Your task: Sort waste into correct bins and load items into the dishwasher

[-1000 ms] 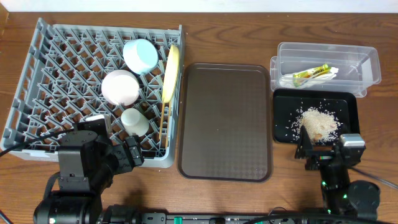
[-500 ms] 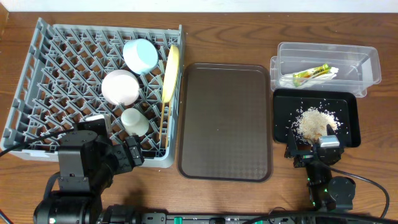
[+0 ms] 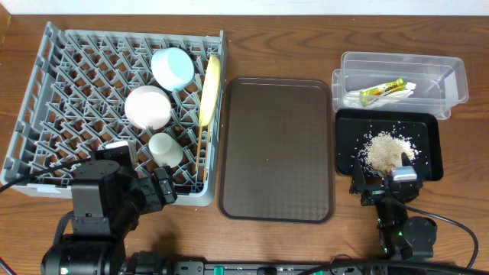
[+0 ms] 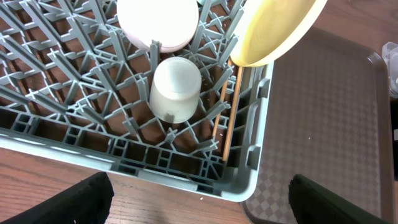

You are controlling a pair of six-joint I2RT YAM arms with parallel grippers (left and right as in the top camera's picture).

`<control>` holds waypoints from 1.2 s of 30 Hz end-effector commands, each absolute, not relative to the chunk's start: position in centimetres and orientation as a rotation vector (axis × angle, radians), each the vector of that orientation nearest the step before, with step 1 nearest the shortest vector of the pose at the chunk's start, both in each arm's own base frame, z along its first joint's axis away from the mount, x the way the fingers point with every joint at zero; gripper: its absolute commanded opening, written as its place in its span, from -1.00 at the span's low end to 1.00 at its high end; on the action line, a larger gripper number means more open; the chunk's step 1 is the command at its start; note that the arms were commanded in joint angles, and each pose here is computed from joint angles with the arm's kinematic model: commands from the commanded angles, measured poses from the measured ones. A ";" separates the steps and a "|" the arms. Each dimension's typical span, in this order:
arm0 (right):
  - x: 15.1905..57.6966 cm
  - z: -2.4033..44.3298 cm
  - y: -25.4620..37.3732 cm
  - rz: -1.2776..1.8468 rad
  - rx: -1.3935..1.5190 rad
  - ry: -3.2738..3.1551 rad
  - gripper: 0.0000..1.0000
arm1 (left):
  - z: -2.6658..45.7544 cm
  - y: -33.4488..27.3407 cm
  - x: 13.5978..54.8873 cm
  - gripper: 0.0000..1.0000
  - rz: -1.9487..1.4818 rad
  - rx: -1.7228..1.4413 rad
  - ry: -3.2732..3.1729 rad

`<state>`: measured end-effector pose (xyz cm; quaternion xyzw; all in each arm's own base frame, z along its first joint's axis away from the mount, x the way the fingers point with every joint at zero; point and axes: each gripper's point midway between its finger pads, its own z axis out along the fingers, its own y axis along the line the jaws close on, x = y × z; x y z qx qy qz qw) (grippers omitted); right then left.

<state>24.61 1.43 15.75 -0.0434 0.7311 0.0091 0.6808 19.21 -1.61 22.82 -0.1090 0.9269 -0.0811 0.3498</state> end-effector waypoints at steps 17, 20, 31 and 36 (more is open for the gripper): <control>24.6 15.8 1.5 0.010 -0.112 1.638 0.98 | 19.8 -0.6 17.9 0.86 -0.131 -0.284 2.419; 24.6 15.8 1.5 0.010 -0.112 1.638 0.99 | 17.3 -0.4 18.2 0.86 -0.130 -0.280 2.332; 24.6 15.8 1.5 0.010 -0.112 1.638 0.98 | 13.7 -0.5 22.2 0.86 -0.187 -0.236 1.923; 24.6 15.8 1.5 0.010 -0.112 1.638 0.99 | 15.0 -0.2 24.2 0.86 -0.174 -0.194 1.700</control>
